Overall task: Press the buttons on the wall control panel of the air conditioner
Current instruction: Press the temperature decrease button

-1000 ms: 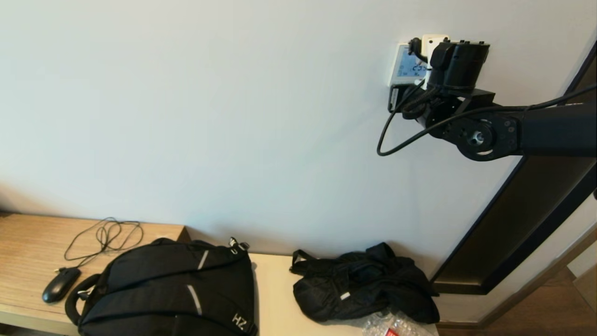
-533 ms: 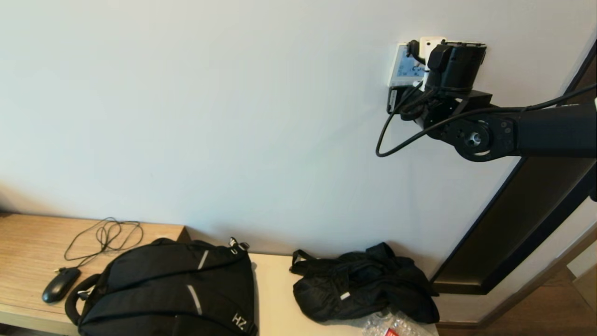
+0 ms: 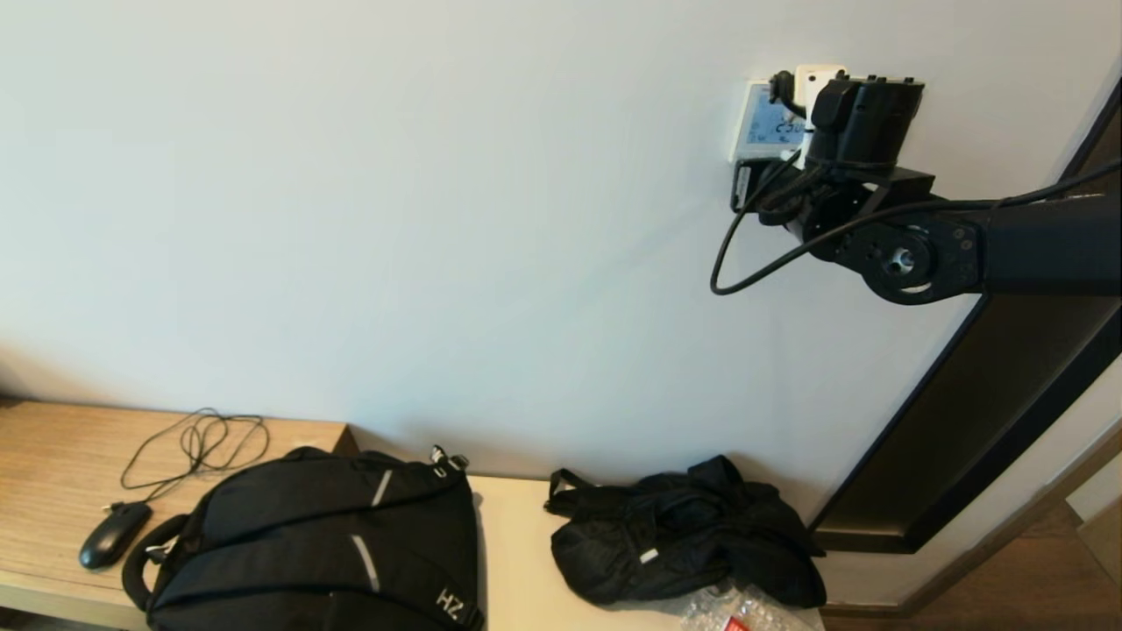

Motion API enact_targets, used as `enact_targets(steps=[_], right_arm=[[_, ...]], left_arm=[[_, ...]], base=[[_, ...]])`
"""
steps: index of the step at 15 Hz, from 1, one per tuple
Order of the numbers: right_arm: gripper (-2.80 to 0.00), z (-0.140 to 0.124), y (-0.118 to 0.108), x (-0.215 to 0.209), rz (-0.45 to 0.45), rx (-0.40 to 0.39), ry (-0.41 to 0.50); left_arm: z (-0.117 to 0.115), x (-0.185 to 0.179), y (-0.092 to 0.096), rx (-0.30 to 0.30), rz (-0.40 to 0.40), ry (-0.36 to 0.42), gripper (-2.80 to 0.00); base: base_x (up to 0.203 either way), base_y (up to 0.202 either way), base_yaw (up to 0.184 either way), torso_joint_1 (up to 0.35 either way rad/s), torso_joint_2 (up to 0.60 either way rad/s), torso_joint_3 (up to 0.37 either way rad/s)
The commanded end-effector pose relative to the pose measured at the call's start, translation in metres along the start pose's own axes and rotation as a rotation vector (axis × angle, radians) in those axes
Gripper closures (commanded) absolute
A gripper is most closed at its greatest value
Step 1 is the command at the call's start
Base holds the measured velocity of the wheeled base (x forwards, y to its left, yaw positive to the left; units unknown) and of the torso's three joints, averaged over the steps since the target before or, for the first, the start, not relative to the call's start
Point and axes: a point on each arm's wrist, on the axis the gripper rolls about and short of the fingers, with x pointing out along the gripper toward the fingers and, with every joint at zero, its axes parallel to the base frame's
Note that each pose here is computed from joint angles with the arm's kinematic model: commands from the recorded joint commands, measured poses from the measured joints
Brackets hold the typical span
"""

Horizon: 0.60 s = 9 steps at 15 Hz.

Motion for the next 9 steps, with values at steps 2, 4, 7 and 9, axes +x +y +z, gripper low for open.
enact_targets(steps=[2,4,7,9], right_arm=[[0.0,0.0088,-0.0026,-0.0072,0.001,0.008,-0.015],[0.0,0.009,-0.0038,-0.0071,-0.002,0.007,-0.014],[0.0,0.0039,-0.0036,-0.0035,-0.006,0.001,-0.004],[0.0,-0.0002,-0.0025,0.0015,-0.01,-0.002,0.001]], left_arm=[[0.0001,-0.0001,0.0,-0.001,0.0,-0.001,0.0],[-0.0002,0.0,0.0,0.0,0.0,0.0,0.0],[0.0001,-0.0001,0.0,0.0,0.0,-0.001,0.0],[0.0001,-0.0001,0.0,-0.001,0.0,-0.001,0.0]], base=[[0.0,0.0,0.0,0.0,0.0,0.0],[0.0,0.0,0.0,0.0,0.0,0.0],[0.0,0.0,0.0,0.0,0.0,0.0],[0.0,0.0,0.0,0.0,0.0,0.0]])
